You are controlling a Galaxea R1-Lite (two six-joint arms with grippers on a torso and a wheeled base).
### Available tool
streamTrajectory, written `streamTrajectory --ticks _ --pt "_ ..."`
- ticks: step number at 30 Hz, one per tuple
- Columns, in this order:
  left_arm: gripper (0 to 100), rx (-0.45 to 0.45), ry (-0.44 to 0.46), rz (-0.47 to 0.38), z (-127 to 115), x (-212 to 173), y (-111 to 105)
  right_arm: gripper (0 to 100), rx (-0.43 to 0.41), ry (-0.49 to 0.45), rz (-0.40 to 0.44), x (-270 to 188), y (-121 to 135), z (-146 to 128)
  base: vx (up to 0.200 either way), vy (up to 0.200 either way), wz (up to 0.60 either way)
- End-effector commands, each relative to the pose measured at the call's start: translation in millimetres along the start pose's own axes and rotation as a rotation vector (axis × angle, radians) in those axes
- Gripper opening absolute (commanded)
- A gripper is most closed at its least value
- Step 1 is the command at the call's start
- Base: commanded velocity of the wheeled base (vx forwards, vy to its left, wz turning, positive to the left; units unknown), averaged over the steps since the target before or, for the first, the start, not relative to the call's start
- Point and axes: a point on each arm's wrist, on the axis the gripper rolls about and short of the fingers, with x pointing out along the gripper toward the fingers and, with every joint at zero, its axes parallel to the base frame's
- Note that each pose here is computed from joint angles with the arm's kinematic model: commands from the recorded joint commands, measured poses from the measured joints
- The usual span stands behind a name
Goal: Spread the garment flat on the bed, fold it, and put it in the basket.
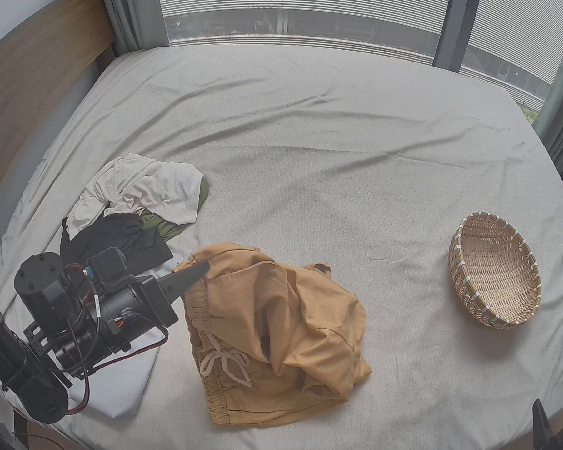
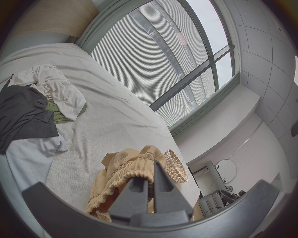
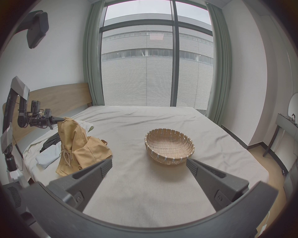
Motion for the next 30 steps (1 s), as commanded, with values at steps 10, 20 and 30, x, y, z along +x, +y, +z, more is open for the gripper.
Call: streamTrajectory --ticks 10,20,30 --pt "0 0.002 0.000 -0.003 0.2 -0.6 -0.7 100 0.280 0.057 0.272 45.3 0.8 112.3 0.000 0.000 0.00" --pt "0 0.000 0.008 -0.007 -1.5 -0.2 -1.3 100 0.358 0.235 0.562 95.1 18.3 129.0 0.000 0.000 0.00" --pt "0 -0.001 0.011 0.001 -2.3 0.4 0.9 100 0.373 0.313 0.694 130.0 34.9 129.8 0.000 0.000 0.00"
